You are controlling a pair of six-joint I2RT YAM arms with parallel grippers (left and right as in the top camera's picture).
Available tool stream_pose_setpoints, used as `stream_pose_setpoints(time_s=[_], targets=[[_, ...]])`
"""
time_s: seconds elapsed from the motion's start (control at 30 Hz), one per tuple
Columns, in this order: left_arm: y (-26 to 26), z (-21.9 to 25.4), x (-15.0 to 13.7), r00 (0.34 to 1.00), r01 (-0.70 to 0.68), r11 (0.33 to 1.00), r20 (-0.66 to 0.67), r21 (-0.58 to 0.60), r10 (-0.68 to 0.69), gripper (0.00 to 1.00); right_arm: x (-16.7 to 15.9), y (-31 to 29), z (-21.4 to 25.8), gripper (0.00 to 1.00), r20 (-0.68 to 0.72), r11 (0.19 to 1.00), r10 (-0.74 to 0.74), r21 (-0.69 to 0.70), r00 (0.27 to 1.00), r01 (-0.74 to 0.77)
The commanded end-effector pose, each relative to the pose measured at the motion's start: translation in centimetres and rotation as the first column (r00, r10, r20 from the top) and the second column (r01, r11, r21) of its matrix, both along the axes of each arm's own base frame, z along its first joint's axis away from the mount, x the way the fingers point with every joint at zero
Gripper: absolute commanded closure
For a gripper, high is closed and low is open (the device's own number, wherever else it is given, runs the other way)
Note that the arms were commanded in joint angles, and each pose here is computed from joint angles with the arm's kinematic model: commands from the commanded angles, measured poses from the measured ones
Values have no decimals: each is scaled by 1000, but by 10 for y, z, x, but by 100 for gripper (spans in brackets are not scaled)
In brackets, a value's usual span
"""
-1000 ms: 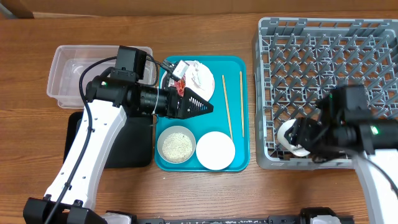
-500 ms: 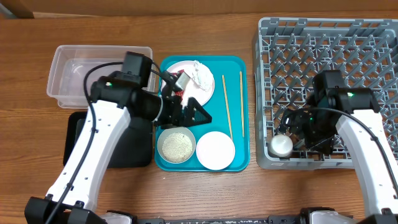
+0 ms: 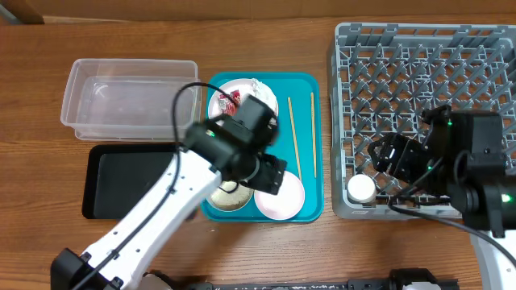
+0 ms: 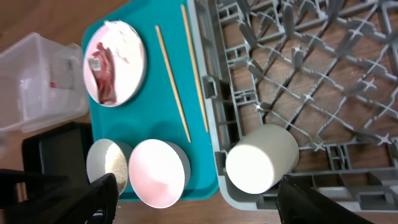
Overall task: Sort waste into correct bins and load items into the dishwasher
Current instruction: 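Place the white cup upside down in the dish rack with right gripper, then grasp the rice-filled bowl with the left gripper and lift it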
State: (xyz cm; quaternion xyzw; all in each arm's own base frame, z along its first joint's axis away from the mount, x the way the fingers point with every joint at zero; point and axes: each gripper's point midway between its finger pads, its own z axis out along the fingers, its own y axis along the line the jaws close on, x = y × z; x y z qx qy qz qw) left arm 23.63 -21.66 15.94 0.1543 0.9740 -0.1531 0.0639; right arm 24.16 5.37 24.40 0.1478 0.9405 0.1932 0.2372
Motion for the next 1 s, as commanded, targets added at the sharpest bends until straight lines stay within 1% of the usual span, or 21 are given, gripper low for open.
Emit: stream_pose_setpoints(time_s=[0.0,0.1,0.17,0.23,0.27,0.33,0.4,0.43,0.6,0.63,0.67,0.7,0.8,0.87,0.97], targets=[[2,-13,8,988,-52,985,149,163,27,25,-1,2,17,16,61,1000,9,9,998,-9],[-4,-23,6,979,-56,978,204,199,14,25,-1,2,17,16,63,1000,9,9,998,-9],[-7,-30,4,976,-58,978,216,202,13,25,-1,2,17,16,62,1000,9,9,998,-9],[-7,-38,1,977,-50,977,215,209,4,28,-1,2,17,16,63,1000,9,9,998,-9],[-2,-41,1,976,-63,971,218,231,12,31,-1,2,17,15,62,1000,9,9,998,-9],[14,-45,1,971,-147,950,226,277,84,36,-1,2,17,15,62,1000,9,9,998,-9],[33,-47,3,955,-243,916,247,320,167,36,-1,2,17,15,62,1000,9,9,998,-9],[38,-48,5,948,-270,905,253,328,191,35,-1,2,17,15,62,1000,9,9,998,-9],[53,-66,-1,952,-291,892,196,347,234,42,-1,2,17,14,60,1000,9,9,998,-9],[54,-71,-5,958,-278,896,170,346,232,45,-2,2,17,14,59,1000,9,9,998,-9],[52,-76,-9,968,-247,908,138,338,212,46,-2,2,17,12,58,1000,9,8,998,-9],[49,-83,-14,980,-196,926,100,323,173,47,-2,2,17,11,58,1000,9,8,998,-9],[37,-98,-26,999,-45,963,29,264,39,45,-2,2,17,11,59,1000,9,8,998,-9],[37,-108,-29,1000,-1,966,26,258,-6,43,-1,2,17,11,59,1000,9,8,998,-9],[40,-118,-32,999,15,965,27,260,-23,43,-2,2,17,11,59,1000,9,8,998,-9]])
